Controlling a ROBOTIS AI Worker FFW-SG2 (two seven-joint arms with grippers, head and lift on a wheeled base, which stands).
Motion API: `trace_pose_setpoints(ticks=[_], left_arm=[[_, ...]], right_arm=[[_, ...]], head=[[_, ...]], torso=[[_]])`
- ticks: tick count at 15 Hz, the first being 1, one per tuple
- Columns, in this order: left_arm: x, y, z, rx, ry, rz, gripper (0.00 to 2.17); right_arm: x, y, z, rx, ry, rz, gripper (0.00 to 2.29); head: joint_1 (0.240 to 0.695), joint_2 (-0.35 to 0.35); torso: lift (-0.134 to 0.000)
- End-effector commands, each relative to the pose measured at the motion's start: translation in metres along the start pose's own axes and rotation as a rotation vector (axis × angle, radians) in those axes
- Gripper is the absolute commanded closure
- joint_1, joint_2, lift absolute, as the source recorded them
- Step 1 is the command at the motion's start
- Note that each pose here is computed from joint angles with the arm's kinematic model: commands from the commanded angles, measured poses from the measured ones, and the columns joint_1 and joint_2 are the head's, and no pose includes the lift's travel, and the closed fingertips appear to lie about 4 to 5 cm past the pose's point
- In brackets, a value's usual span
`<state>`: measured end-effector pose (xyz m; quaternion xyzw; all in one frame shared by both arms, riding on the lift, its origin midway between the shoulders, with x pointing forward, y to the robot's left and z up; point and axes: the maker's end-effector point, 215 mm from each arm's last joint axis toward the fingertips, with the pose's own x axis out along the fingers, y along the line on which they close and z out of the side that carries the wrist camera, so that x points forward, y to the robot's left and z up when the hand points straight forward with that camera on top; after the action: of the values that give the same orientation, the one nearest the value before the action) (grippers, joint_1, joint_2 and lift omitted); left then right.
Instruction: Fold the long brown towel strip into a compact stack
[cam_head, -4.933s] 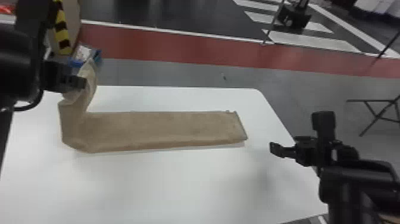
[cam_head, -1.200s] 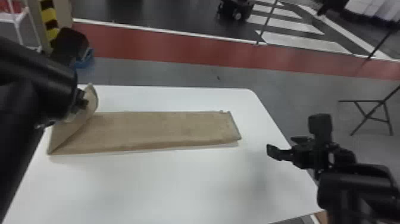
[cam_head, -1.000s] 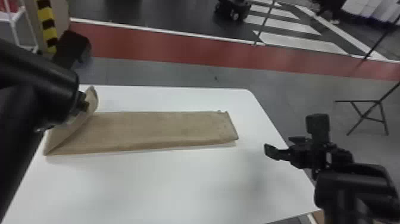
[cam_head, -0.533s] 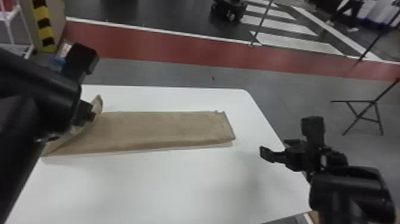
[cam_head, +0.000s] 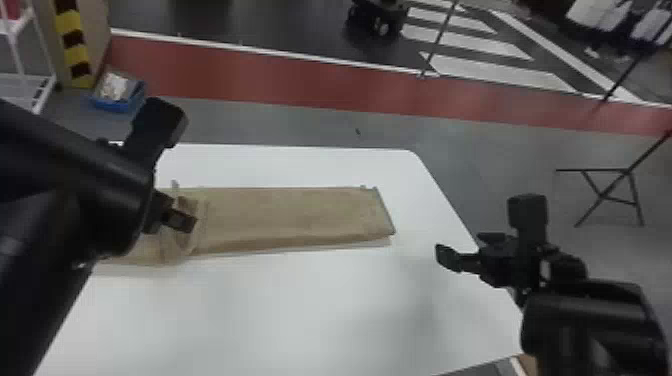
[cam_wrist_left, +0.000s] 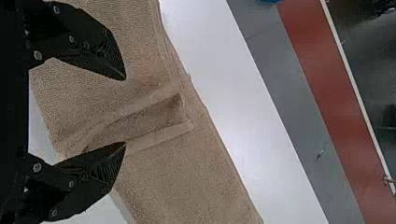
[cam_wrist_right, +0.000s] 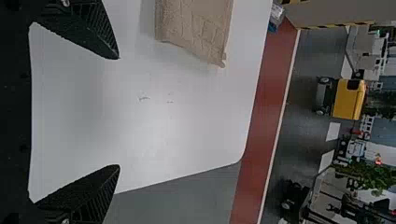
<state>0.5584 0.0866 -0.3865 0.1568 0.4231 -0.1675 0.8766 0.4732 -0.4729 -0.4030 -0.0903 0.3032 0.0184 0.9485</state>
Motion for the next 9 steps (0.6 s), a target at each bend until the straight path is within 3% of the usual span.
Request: trace_pose_setpoints(ticks=[1,4,6,9], left_arm=[[-0.001,0.002,-0.002,-0.019,-0.004,-0.004,0.07],[-0.005,0.030,-0.005,-0.120,-0.047,-0.017,0.08],[-0.015,0.052,-0.003,-0.202,-0.082,-0.029,0.08],[-0.026,0.082,-0.005,-0.308,-0.124,-0.041,0.08]], right_arm=[[0.001,0.017,0.010,0.007,-0.016,0.024,0.03],[0.010,0.073,0.037,0.001,-0.047,0.105,0.03],[0.019,0.120,0.058,0.023,-0.064,0.173,0.03],[0.026,0.171,0.110,-0.034,-0.111,0.244,0.03]], head=[[0.695,-0.350],[0.695,-0.350],[0.695,-0.305],[0.695,-0.218]], torso=[[-0.123],[-0.123],[-0.123],[-0.123]])
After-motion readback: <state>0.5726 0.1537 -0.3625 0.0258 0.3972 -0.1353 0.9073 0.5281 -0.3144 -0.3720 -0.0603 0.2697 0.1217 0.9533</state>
